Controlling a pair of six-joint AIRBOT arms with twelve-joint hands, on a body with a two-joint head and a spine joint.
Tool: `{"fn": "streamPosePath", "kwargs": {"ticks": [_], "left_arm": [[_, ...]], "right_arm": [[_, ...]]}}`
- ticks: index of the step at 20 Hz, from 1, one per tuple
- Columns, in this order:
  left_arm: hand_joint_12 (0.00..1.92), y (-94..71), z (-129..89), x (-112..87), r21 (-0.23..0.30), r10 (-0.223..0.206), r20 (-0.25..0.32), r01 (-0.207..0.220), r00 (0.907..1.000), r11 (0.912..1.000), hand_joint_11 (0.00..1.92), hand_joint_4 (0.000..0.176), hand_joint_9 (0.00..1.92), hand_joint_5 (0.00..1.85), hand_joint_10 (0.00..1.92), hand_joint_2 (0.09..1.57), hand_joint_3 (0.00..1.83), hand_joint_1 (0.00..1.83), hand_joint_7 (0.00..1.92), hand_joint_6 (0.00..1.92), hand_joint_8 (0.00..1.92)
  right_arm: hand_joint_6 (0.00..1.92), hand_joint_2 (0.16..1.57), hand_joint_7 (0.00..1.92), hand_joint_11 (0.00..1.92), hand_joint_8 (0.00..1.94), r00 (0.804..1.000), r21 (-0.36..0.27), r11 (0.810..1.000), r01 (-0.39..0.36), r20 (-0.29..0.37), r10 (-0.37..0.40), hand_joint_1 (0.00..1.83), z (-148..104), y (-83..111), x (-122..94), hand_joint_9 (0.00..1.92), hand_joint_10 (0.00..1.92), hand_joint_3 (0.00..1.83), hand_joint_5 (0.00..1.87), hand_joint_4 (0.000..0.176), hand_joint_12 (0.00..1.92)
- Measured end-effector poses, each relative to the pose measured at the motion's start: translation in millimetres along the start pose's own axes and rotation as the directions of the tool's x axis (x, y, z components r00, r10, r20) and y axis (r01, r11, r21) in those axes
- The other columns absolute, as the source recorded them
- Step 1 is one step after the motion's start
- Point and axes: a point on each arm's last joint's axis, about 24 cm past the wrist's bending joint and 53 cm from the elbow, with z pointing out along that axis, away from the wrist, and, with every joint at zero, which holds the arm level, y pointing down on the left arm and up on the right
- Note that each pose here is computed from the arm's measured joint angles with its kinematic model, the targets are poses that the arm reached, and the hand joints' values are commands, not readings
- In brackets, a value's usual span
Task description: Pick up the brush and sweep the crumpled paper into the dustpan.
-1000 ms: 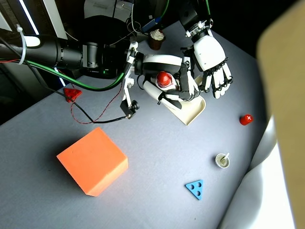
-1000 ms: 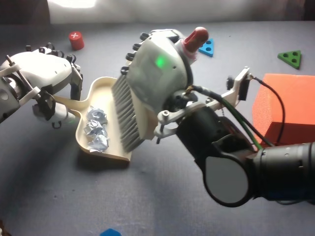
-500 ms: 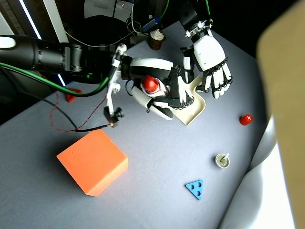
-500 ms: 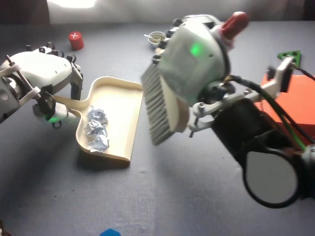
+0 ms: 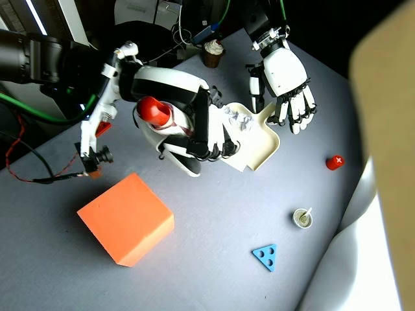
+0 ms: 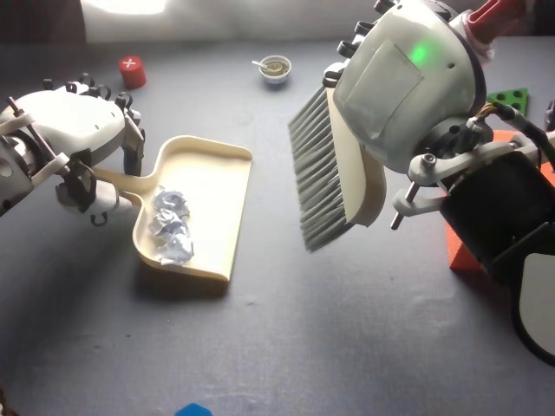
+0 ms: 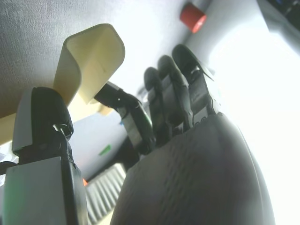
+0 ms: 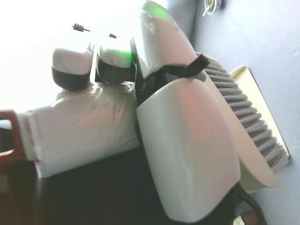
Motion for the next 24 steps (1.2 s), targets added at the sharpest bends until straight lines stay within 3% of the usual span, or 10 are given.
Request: {"fn": "streamPosePath", "kwargs": {"ticks": [5,6,8,9,10,13,15,18,20,24], "left_arm": [[0.64,0.3,-0.2,-1.1,-0.001,0.0,0.002,0.0,1.0,1.0,0.01,0.103,0.22,0.59,0.0,0.9,0.0,0.96,0.29,0.0,0.0],[0.66,-0.5,0.0,-2.1,0.001,-0.002,0.004,0.002,1.0,1.0,0.0,0.093,0.22,0.57,0.0,0.89,0.0,0.96,0.28,0.0,0.0],[0.69,-3.6,0.3,-5.8,0.006,-0.007,0.011,0.007,0.9999,1.0,0.0,0.094,0.22,0.55,0.0,0.9,0.0,0.93,0.28,0.0,0.0],[0.69,-6.5,0.5,-9.7,0.012,-0.005,0.014,0.005,0.9999,0.9999,0.0,0.094,0.22,0.57,0.0,0.89,0.0,0.94,0.28,0.01,0.0],[0.69,-8.0,0.6,-15.1,0.015,-0.001,0.023,0.001,0.9997,0.9999,0.0,0.085,0.23,0.61,0.01,0.89,0.0,0.94,0.3,0.02,0.01],[0.66,-14.0,0.1,-36.2,0.028,0.016,0.048,-0.017,0.9987,0.9995,0.0,0.087,0.22,0.64,0.0,0.92,0.01,0.91,0.3,0.01,0.0],[0.73,-21.9,-3.1,-45.8,0.046,0.03,0.046,-0.032,0.9985,0.9984,0.0,0.08,0.25,0.67,0.01,0.92,0.0,0.9,0.32,0.0,0.0],[0.69,-30.5,-12.2,-44.9,0.068,0.022,0.015,-0.022,0.9997,0.9974,0.0,0.081,0.26,0.65,0.0,0.94,0.01,0.86,0.32,0.0,0.0],[0.68,-41.4,-17.1,-47.7,0.084,0.019,0.016,-0.02,0.9997,0.9963,0.0,0.089,0.27,0.65,0.0,0.95,0.01,0.83,0.32,0.0,0.0],[0.7,-58.8,-20.5,-54.7,0.116,0.02,0.026,-0.023,0.9995,0.9929,0.0,0.062,0.29,0.67,0.0,0.98,0.0,0.8,0.36,0.01,0.0]], "right_arm": [[1.92,1.2,0.99,1.37,1.94,1.0,-0.015,1.0,0.013,-0.008,-0.013,1.42,-6.1,3.5,-2.9,1.24,1.92,0.0,0.86,0.0,1.92],[1.35,1.19,1.03,1.38,1.94,1.0,-0.022,1.0,0.009,-0.006,-0.01,1.19,-8.1,5.9,-5.2,1.24,1.92,0.0,0.85,0.0,1.92],[0.98,1.12,1.02,1.33,1.94,1.0,-0.034,0.999,0.018,-0.003,-0.018,1.16,-10.9,10.8,-8.0,1.16,1.92,0.0,0.98,0.0,1.92],[1.73,1.05,0.92,1.2,1.94,1.0,-0.045,0.999,0.028,-0.003,-0.028,1.14,-13.2,14.3,-7.6,1.04,1.92,0.0,0.8,0.0,1.92],[1.88,1.02,0.87,1.11,1.94,0.999,-0.051,0.998,0.034,-0.004,-0.035,1.04,-14.5,16.5,-6.1,0.97,1.92,0.0,0.78,0.0,1.92],[1.92,0.93,0.68,0.72,1.94,0.998,-0.067,0.996,0.052,-0.029,-0.054,0.82,-17.4,20.7,3.3,0.68,1.92,0.0,0.61,0.0,1.92],[1.4,0.9,0.53,0.4,1.69,0.994,-0.075,0.992,0.1,-0.031,-0.103,0.73,-18.4,22.2,5.6,0.45,1.86,0.0,0.62,0.0,1.92],[0.15,0.85,0.66,0.29,0.19,0.993,-0.09,0.993,0.072,-0.083,-0.079,0.52,-23.8,27.0,13.3,0.59,0.53,0.0,0.61,0.0,1.28],[0.01,0.86,0.54,0.32,0.01,0.993,-0.111,0.991,0.072,-0.082,-0.081,0.38,-28.3,28.2,10.7,0.58,0.05,0.0,0.47,0.0,0.73],[0.0,0.86,0.31,0.31,0.0,0.993,-0.201,0.975,-0.094,-0.085,0.078,0.15,-41.2,37.8,-10.6,0.31,0.0,0.0,0.28,0.0,0.14]]}}
